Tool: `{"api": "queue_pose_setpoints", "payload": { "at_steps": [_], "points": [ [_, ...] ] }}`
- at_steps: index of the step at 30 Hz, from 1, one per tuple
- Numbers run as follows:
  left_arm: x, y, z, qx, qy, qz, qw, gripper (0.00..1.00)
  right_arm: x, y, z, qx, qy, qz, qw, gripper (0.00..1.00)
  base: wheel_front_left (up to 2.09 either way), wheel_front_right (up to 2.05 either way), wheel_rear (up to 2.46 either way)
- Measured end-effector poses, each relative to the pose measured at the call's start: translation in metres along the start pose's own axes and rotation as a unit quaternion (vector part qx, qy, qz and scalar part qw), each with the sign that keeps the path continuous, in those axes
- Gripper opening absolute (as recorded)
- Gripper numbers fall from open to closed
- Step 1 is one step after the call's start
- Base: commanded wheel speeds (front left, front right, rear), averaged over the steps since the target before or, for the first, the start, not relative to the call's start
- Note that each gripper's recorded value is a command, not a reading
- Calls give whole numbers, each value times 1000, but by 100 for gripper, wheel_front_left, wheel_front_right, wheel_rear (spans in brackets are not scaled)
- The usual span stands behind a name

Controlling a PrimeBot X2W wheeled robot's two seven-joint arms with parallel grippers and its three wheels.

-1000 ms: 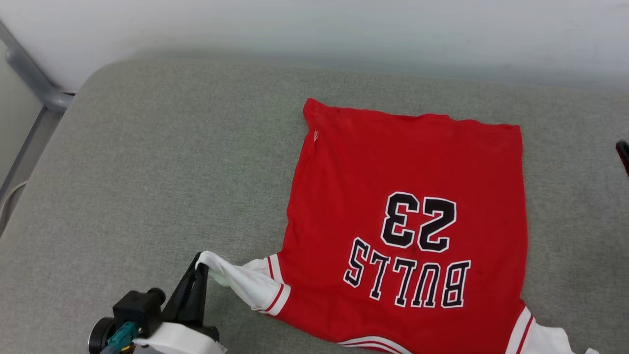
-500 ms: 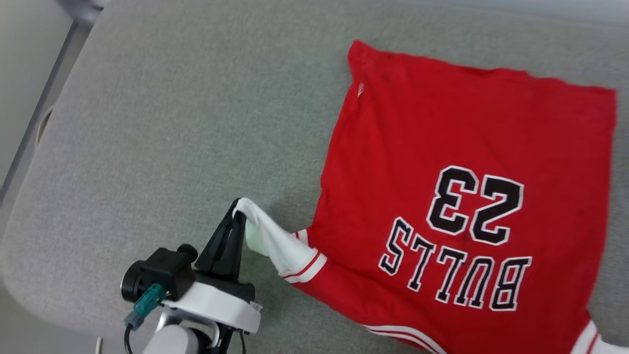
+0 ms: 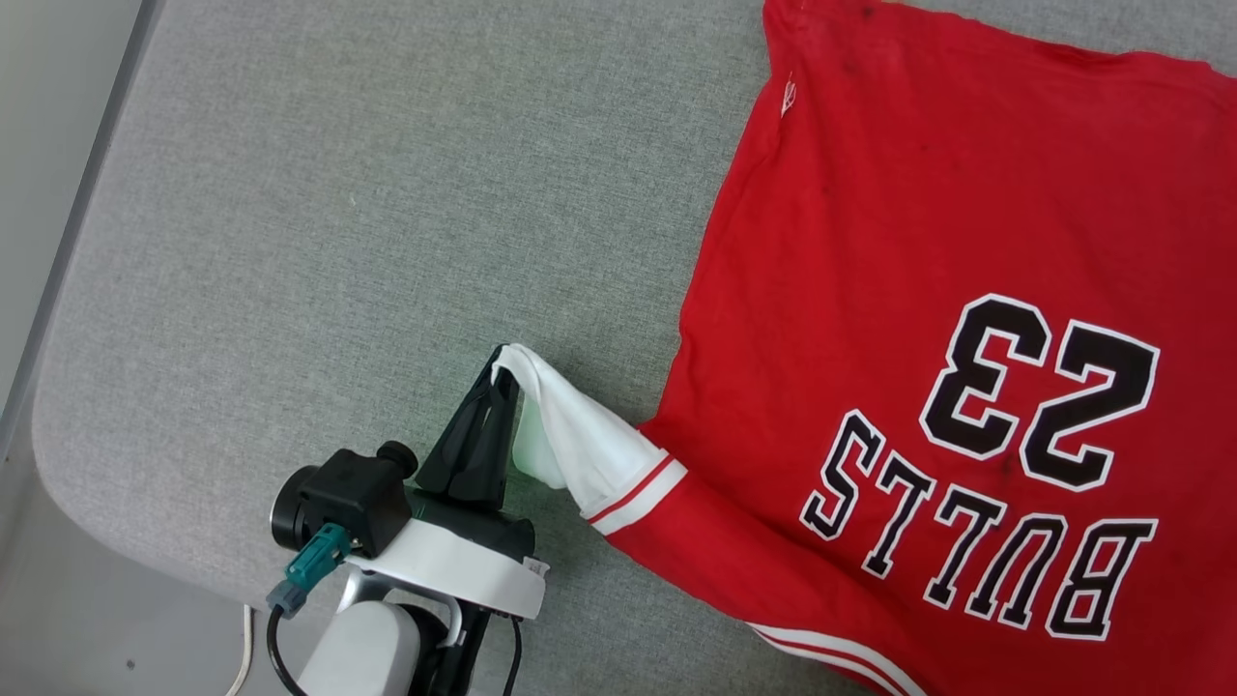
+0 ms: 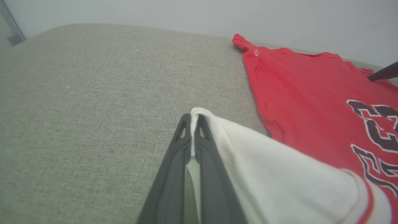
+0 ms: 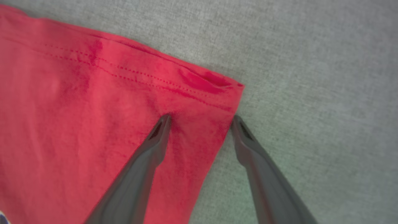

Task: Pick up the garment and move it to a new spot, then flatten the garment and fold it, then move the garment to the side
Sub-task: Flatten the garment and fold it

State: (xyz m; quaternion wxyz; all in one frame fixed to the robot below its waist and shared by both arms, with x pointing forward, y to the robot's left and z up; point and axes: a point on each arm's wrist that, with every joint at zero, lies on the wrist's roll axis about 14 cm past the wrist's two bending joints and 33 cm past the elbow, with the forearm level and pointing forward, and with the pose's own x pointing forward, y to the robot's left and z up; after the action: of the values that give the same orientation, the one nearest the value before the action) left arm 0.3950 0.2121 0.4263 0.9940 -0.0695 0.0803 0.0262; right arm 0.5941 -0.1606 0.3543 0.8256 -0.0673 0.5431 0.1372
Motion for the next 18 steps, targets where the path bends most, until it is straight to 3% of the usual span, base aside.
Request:
{"api": "queue_pose_setpoints", "payload": {
  "at_steps": [4, 6, 18],
  "points": [
    [2, 4, -7, 6, 10, 3, 1000, 0, 9, -1, -8, -8, 17, -1, 1000, 100, 0, 0, 0],
    [4, 4, -8, 7, 10, 0, 1000, 0, 9, -1, -9, -4, 10, 2, 1000, 0, 0, 0, 0],
    [-3, 5, 5, 11, -9, -5, 1000, 0, -34, 10, 19, -8, -123, 19, 992, 0, 0, 0, 0]
  ]
}}
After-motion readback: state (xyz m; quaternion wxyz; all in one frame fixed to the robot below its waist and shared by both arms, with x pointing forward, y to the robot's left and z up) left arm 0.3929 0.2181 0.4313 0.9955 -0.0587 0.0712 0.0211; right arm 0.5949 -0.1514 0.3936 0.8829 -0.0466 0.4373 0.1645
